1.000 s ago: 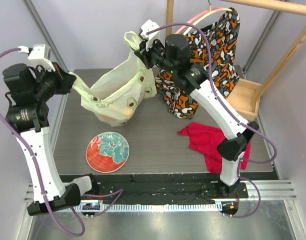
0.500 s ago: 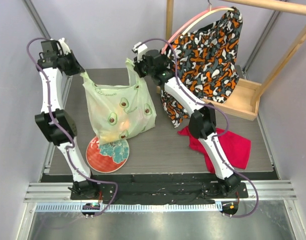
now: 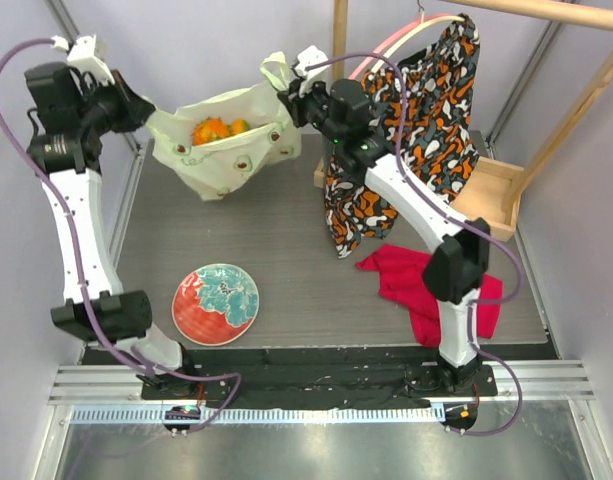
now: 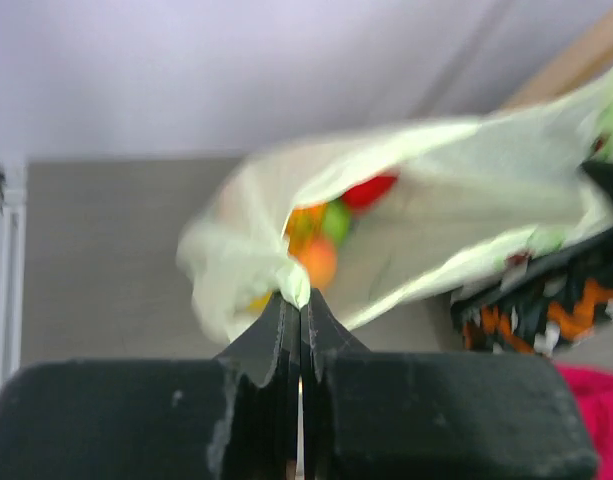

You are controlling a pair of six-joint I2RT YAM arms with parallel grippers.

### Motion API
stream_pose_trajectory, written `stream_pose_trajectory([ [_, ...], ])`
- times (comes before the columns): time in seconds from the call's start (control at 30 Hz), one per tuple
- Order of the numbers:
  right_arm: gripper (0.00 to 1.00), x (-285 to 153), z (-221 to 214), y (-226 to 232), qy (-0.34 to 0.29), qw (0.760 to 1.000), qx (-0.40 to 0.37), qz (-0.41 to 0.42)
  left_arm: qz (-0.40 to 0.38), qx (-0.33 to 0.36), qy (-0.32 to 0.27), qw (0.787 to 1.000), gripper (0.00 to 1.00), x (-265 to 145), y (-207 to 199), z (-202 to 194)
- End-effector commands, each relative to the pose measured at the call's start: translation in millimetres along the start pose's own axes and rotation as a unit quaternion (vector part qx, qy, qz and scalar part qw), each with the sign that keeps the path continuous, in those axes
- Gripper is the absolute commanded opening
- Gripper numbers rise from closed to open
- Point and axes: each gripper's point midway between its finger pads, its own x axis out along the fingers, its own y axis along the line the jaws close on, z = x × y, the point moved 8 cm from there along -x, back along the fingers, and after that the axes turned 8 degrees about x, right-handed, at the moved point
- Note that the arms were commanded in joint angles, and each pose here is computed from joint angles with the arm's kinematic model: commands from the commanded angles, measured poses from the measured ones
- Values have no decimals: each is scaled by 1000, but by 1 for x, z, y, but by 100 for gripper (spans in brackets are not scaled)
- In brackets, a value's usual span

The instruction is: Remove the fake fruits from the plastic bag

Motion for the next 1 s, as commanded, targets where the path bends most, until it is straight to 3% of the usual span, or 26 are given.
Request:
stream_pose_trajectory([
  [0.0,1,-33,-48,3,61,998,8,13,-24,-23,122,992,0,6,-2,-95],
  [0.1,4,-66,-115,5,157,987,38,2,-30,-46,196,979,0,7,-10,-161],
  [0.13,20,-75,-133,5,183,982,47,-6,-40,-61,227,971,0,11,-15,-187],
  [0.23,44,-109,-182,11,290,954,80,-11,-63,-87,284,953,0,25,-29,-223],
  [0.3,54,-130,-177,22,317,943,92,35,-77,-92,307,944,1,31,-38,-232],
  [0.33,65,-135,-171,26,319,942,90,55,-80,-92,309,943,2,33,-41,-232],
  [0.37,67,-142,-161,29,325,939,86,74,-78,-88,304,945,2,34,-42,-230],
  [0.5,69,-159,-88,41,247,957,49,140,-83,-81,277,954,1,36,-48,-208],
  [0.67,67,-161,-51,67,195,963,11,185,-90,-87,249,960,1,34,-53,-180],
  [0.87,62,-127,-70,106,194,954,-8,226,-75,-108,254,958,1,38,-51,-187],
  [0.97,59,-87,-94,108,216,962,42,162,-76,-113,256,957,1,39,-52,-190],
])
